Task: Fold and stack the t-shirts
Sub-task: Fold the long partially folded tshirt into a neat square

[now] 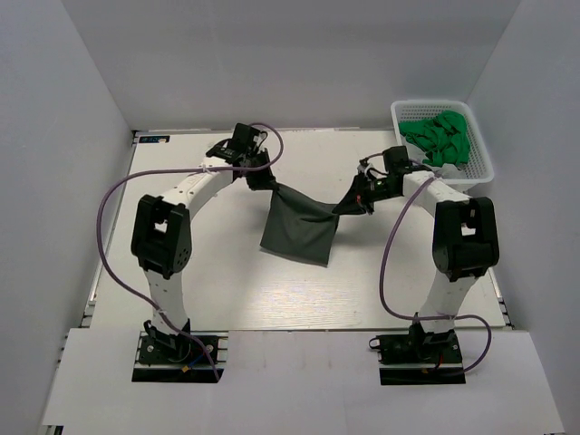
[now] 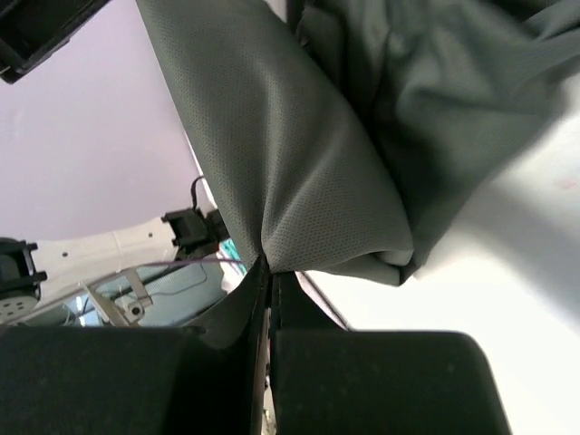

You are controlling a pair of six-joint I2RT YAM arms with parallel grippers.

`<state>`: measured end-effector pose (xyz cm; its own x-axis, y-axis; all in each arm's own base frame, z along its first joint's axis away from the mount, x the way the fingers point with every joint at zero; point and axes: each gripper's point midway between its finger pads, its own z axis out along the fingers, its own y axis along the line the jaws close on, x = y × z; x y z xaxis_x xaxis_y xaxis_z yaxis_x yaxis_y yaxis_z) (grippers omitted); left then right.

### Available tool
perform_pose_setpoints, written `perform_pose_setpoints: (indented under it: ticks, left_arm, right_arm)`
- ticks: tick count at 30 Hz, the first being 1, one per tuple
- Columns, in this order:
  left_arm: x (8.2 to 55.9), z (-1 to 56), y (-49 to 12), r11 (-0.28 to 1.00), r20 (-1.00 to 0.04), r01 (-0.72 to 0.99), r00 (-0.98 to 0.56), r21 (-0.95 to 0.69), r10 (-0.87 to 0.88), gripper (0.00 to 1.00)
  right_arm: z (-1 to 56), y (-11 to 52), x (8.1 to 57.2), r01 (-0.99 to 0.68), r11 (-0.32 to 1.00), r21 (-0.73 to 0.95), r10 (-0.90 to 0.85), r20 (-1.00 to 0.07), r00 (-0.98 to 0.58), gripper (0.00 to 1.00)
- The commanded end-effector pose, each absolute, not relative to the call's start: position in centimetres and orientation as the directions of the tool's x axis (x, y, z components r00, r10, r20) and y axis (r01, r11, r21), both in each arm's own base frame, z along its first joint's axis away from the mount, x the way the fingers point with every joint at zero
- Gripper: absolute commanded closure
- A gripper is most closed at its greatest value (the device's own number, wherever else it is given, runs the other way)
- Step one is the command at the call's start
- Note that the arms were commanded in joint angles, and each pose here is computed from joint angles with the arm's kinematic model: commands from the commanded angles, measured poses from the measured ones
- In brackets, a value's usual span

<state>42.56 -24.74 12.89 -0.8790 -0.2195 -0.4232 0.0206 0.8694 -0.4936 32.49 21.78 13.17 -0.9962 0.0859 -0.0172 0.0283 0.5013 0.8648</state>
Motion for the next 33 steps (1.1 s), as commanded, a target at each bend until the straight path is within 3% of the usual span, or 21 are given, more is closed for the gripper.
perform_pose_setpoints:
  ticks: [1, 2, 3, 4, 5, 6, 7, 9, 16, 19, 24, 33]
  left_arm:
    - [45.1, 14.4, -25.2, 0.863, -0.487, 0.052, -0.842, -0.503, -0.233, 1.00]
    - [45.4, 13.9, -25.3, 0.864, -0.482, 0.050, -0.845, -0.502, -0.232, 1.00]
    - [46.0, 14.3, -25.5, 0.861, -0.492, 0.056, -0.839, -0.505, -0.234, 0.97]
    - [46.0, 12.8, -25.3, 0.876, -0.464, 0.027, -0.856, -0.482, -0.229, 0.64]
    - [46.4, 12.5, -25.2, 0.881, -0.458, 0.008, -0.857, -0.474, -0.238, 0.35]
    - [47.2, 13.4, -25.3, 0.881, -0.475, 0.011, -0.845, -0.472, -0.244, 0.06]
    - [47.3, 12.9, -24.8, 0.896, -0.469, -0.015, -0.849, -0.443, -0.246, 0.00]
    - [48.3, 13.7, -24.4, 0.900, -0.479, -0.028, -0.839, -0.436, -0.258, 0.00]
    - [45.5, 15.2, -26.1, 0.875, -0.482, 0.050, -0.849, -0.482, -0.217, 0.00]
    - [43.6, 16.0, -27.8, 0.804, -0.460, 0.127, -0.866, -0.581, -0.196, 0.00]
    - [41.0, 14.2, -29.0, 0.782, -0.401, 0.124, -0.900, -0.611, -0.170, 0.00]
    - [37.6, 10.3, -29.5, 0.802, -0.319, 0.087, -0.938, -0.592, -0.134, 0.00]
  right_arm:
    - [13.4, 21.5, 34.7, -0.004, 0.508, 0.861, 0.107, -0.068, -0.992, 1.00]
    - [13.0, 21.3, 35.1, 0.016, 0.527, 0.850, 0.118, -0.054, -0.992, 0.92]
    - [12.0, 20.6, 35.8, 0.030, 0.561, 0.827, 0.141, -0.060, -0.988, 0.73]
    - [11.6, 20.4, 36.7, 0.036, 0.574, 0.818, 0.154, -0.065, -0.986, 0.54]
    - [11.9, 20.3, 37.7, 0.011, 0.581, 0.814, 0.155, -0.097, -0.983, 0.10]
    - [11.3, 19.8, 38.6, 0.014, 0.616, 0.788, 0.173, -0.118, -0.978, 0.10]
    - [10.6, 19.2, 40.0, 0.037, 0.637, 0.770, 0.188, -0.109, -0.976, 0.10]
    - [11.6, 18.1, 42.4, 0.002, 0.697, 0.717, 0.194, -0.186, -0.963, 0.10]
    - [13.4, 16.2, 40.4, -0.024, 0.788, 0.616, 0.199, -0.291, -0.936, 0.10]
    - [14.2, 17.7, 37.5, -0.075, 0.751, 0.656, 0.169, -0.302, -0.938, 0.10]
    - [14.1, 21.8, 33.3, -0.176, 0.620, 0.765, 0.076, -0.282, -0.956, 0.10]
    - [10.7, 24.5, 37.5, -0.167, 0.548, 0.819, 0.091, -0.257, -0.962, 0.10]
